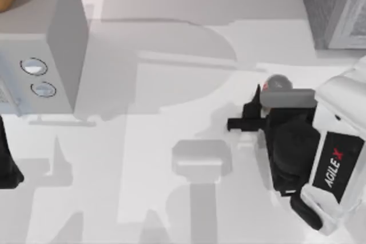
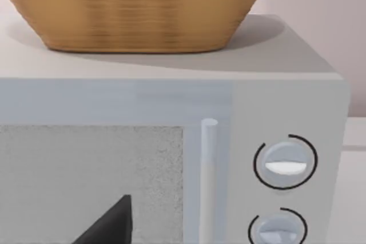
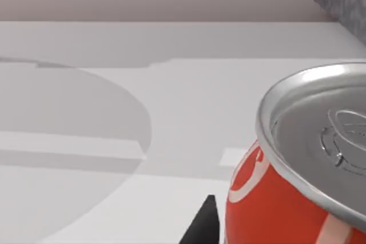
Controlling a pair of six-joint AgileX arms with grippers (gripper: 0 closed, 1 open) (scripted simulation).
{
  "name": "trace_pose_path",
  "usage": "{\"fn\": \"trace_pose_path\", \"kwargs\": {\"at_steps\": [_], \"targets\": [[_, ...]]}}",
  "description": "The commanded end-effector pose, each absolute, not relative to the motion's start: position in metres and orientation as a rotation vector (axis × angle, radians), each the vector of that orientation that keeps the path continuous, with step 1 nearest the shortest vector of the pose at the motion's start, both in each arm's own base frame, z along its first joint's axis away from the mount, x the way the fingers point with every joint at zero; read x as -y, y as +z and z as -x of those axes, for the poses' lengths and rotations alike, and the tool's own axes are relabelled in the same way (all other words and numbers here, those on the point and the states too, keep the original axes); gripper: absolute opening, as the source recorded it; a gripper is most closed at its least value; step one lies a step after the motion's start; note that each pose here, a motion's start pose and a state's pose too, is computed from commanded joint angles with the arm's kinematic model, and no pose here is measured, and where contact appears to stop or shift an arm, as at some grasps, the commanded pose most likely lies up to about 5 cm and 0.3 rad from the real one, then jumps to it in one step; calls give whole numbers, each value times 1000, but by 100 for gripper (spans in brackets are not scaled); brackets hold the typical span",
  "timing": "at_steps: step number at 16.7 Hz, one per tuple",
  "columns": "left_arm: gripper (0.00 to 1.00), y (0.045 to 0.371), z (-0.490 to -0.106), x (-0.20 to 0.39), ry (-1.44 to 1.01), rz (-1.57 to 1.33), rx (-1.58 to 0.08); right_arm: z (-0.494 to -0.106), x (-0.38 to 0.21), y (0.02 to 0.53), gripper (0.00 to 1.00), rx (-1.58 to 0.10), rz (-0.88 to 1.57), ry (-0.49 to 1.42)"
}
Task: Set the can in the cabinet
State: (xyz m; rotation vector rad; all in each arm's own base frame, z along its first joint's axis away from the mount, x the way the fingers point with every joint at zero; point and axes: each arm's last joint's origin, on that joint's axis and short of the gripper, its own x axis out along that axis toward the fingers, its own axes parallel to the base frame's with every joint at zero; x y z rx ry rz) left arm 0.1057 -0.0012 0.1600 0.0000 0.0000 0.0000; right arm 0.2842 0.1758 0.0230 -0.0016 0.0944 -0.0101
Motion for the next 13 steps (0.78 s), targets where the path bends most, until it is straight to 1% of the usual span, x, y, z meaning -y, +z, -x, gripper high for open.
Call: {"fn": "trace_pose_path", "kwargs": {"at_steps": [8,10,13], "targets": [[100,160,-106,1,0,0,0,-284,-176,24,0,-94,0,-9],[100,160,-106,1,0,0,0,-286,-178,32,0,-91,-1,-6],[100,160,-106,1,0,0,0,-291,-182,60,0,-90,0,-5]]}}
